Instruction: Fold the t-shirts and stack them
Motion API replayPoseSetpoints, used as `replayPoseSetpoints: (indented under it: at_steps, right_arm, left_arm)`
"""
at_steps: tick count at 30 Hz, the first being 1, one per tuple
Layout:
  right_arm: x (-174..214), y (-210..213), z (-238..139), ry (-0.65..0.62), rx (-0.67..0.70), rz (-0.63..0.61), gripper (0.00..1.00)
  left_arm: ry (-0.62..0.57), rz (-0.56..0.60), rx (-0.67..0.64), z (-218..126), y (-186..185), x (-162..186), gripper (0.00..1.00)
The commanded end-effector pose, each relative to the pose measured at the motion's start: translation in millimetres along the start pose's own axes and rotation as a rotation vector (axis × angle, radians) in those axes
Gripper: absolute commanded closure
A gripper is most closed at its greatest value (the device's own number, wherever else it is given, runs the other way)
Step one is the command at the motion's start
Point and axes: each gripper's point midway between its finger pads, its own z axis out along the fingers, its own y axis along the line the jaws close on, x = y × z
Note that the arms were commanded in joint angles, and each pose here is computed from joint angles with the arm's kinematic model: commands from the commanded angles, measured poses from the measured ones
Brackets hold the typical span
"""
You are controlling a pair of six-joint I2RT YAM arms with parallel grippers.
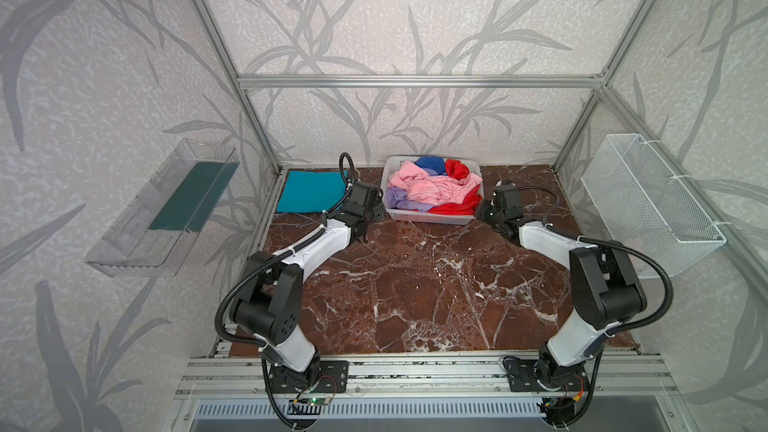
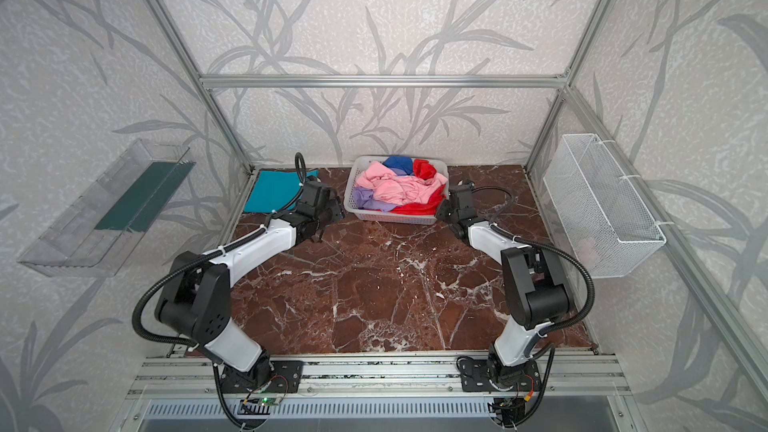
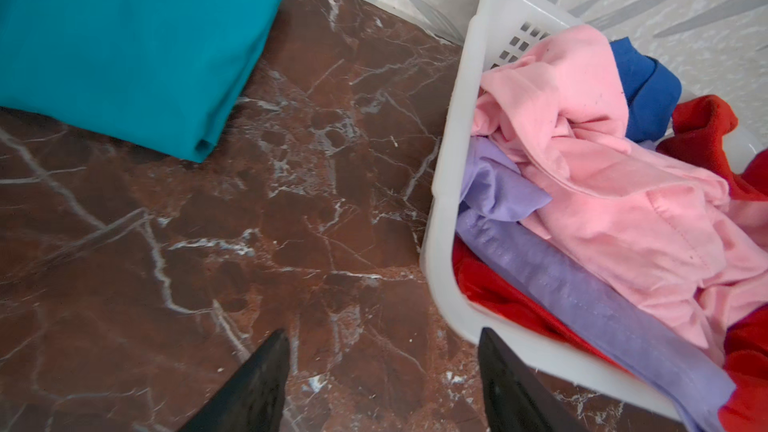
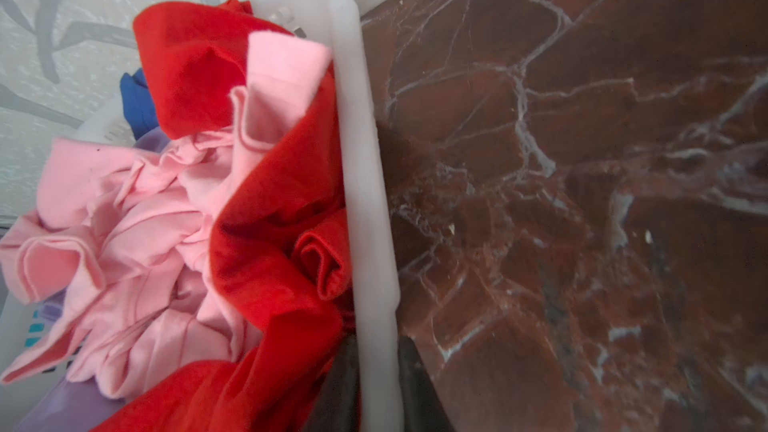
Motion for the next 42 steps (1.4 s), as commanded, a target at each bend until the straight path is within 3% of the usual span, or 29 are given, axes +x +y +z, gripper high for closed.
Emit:
replayPoseSetpoints:
  at_steps: [1, 7, 10, 14, 18, 23, 26, 30, 33, 38, 42]
  right_arm:
    - [17, -8, -32, 0.004, 0.027, 0.034, 0.8]
    - [57, 1, -85, 0.069, -0.04, 0.012, 0.78]
    - [89, 6, -113, 0.095, -0.062, -0.054, 0.64]
    - [125, 7, -146, 0.11, -0.096, -0.15, 0.56]
    - [148, 5, -170, 0.145, -0.083, -0.348, 0.43]
    - [135, -11, -200, 0.129, 0.063, -0.583, 0.18]
    - [110, -13, -217, 0.082, 0.148, -0.664, 0.16]
    - [85, 10, -228, 0.021, 0.197, -0.816, 0.16]
    - [85, 53, -217, -0.007, 0.127, -0.933, 0.17]
    - [107, 113, -173, 0.041, -0.015, -0.974, 0.16]
    - [130, 119, -113, 0.187, -0.023, -0.934, 0.17]
  left_arm:
    - [0.024, 0.015, 0.037, 9, -28, 5, 0.27]
    - [0.091, 0.105, 0.089, 30, -77, 34, 0.27]
    - [0.103, 0.126, 0.124, 38, -95, 40, 0.27]
    - [0.105, 0.139, 0.188, 49, -122, 41, 0.27]
    - [0.11, 0.13, 0.269, 64, -158, 36, 0.27]
    - [0.127, 0.119, 0.362, 69, -200, 29, 0.27]
    - [0.096, 0.145, 0.372, 61, -207, 10, 0.25]
    - [0.038, 0.178, 0.35, 44, -193, -29, 0.24]
    - [0.009, 0.146, 0.305, 30, -161, -59, 0.25]
    - [-0.044, 0.075, 0.201, -2, -88, -82, 0.25]
    - [-0.057, 0.047, 0.102, -26, -31, -73, 0.25]
